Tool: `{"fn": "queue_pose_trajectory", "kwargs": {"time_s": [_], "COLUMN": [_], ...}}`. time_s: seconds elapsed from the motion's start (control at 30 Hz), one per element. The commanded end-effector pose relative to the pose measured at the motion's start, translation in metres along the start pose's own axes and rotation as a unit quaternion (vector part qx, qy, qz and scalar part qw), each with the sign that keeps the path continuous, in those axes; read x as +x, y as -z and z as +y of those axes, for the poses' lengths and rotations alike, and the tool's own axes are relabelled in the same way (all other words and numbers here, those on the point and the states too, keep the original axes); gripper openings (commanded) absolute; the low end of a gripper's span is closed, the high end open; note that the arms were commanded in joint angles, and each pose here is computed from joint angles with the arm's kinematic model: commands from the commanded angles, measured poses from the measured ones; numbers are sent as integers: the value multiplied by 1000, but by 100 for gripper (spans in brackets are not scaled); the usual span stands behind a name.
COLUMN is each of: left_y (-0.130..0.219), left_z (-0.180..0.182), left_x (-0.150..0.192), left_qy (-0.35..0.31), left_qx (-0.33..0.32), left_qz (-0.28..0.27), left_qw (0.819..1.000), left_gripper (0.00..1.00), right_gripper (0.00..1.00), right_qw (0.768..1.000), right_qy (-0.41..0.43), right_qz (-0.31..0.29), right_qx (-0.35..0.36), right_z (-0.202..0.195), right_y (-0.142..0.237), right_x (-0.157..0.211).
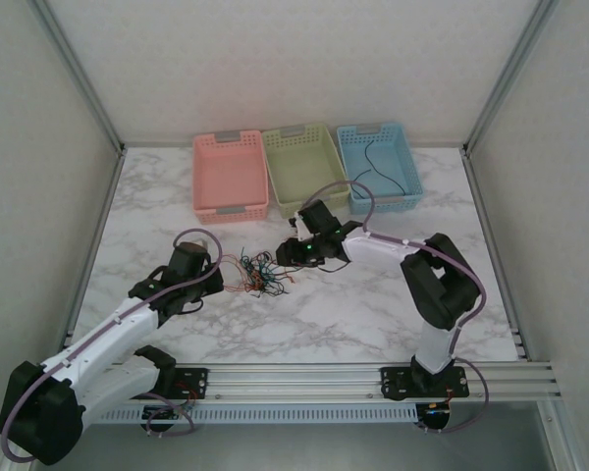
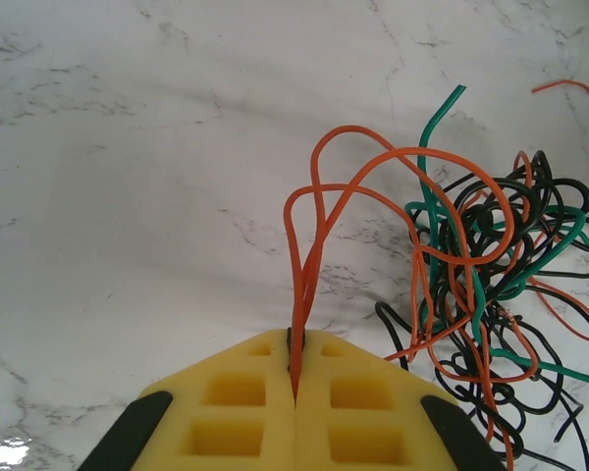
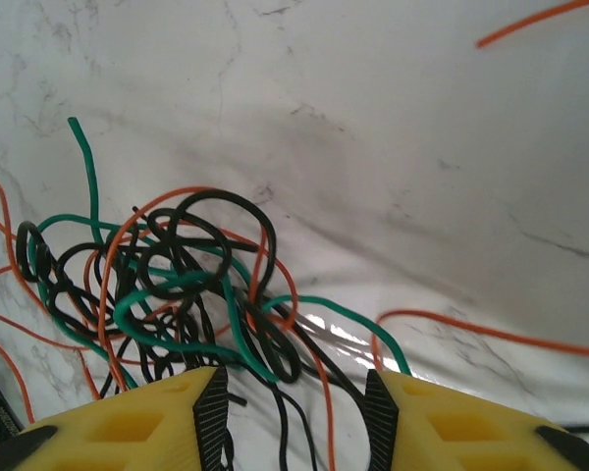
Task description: Untangle the cables
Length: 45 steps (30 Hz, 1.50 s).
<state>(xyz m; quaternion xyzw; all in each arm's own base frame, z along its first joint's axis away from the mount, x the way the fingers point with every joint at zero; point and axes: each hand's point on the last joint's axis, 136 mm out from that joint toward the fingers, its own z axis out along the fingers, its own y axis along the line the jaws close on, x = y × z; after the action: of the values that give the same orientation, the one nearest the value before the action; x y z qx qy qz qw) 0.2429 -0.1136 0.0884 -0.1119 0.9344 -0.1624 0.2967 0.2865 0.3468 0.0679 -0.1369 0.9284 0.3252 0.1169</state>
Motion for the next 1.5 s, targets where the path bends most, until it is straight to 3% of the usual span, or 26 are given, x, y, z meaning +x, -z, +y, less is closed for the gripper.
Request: {"fn": "queue_pose_trajectory", "kwargs": {"time_s": [0.0,0.3,0.57,0.83,1.07,1.27,1.47], "left_y": [2,2,3,6,6,3,4], "left_z": [5,5,6,10,10,10,9], "left_x": [-2,-3,-3,-6,-7,-5,-5], "left_qy": [3,3,4,6,5,4,4], "left_qx": [-7,-5,-8,-20,-20,-18,-16], "left_qz": [-11,-12,-13,-23,-25,-21,-21], "left_qw": [1000,1000,1000,1000,999,1000,1000], "left_gripper": [0,0,0,0,0,0,0], "right_gripper": [43,32,0,0,0,17,26], "right_qw": [1000,1000,1000,998,998,999,999], "right_qy": [3,4,18,54,51,45,39], "right_qz": [3,21,3,-14,-16,-8,-8], "right_qx": [-17,-19,-6,27,13,7,9], "right_z": [13,20,21,12,-2,-6,-6], "right_y": [-6,-19,-9,17,35,29,25], "right_x": [-7,1,-4,2,11,15,10]}}
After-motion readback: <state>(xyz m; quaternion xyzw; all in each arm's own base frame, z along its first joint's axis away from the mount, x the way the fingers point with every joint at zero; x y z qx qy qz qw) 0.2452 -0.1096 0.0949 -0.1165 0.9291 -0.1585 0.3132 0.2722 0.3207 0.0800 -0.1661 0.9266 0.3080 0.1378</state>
